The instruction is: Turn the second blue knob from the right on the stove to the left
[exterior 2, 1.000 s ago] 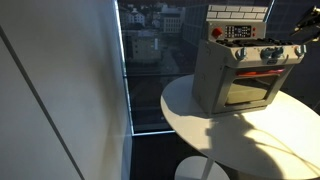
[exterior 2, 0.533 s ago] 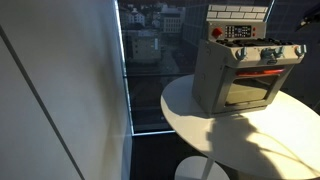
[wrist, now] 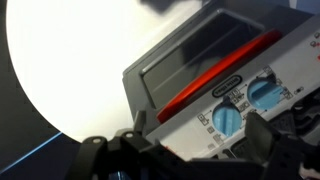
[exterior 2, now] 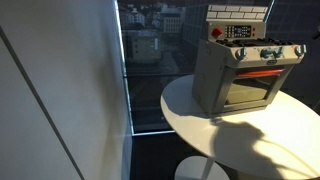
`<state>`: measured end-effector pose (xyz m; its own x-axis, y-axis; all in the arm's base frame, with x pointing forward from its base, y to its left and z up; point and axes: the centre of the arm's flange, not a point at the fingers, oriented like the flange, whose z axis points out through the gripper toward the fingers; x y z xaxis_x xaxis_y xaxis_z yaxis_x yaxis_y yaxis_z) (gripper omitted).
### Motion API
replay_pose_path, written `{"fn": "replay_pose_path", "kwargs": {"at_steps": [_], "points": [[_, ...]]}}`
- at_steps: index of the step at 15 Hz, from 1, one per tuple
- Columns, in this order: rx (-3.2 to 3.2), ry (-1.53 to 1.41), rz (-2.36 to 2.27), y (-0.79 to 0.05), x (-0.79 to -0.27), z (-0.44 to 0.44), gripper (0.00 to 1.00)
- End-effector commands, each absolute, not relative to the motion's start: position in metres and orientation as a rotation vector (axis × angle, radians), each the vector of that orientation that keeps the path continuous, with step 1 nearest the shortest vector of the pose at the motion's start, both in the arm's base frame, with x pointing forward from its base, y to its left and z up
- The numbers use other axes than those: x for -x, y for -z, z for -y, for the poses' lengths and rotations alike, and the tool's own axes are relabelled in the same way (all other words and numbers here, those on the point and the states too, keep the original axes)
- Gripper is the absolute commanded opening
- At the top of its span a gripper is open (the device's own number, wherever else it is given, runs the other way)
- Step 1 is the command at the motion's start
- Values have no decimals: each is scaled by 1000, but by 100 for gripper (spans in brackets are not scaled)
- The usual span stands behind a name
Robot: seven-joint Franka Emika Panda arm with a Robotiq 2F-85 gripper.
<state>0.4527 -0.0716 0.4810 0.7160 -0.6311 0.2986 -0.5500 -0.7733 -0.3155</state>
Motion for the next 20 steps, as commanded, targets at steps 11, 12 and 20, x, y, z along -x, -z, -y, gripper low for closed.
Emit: {"fn": "replay_pose_path", "kwargs": {"at_steps": [11, 12, 20], "points": [[2931, -128, -883, -523, -416, 78, 100], [2942, -164, -885, -527, -414, 77, 100], [2968, -245, -867, -523, -404, 74, 100]]}}
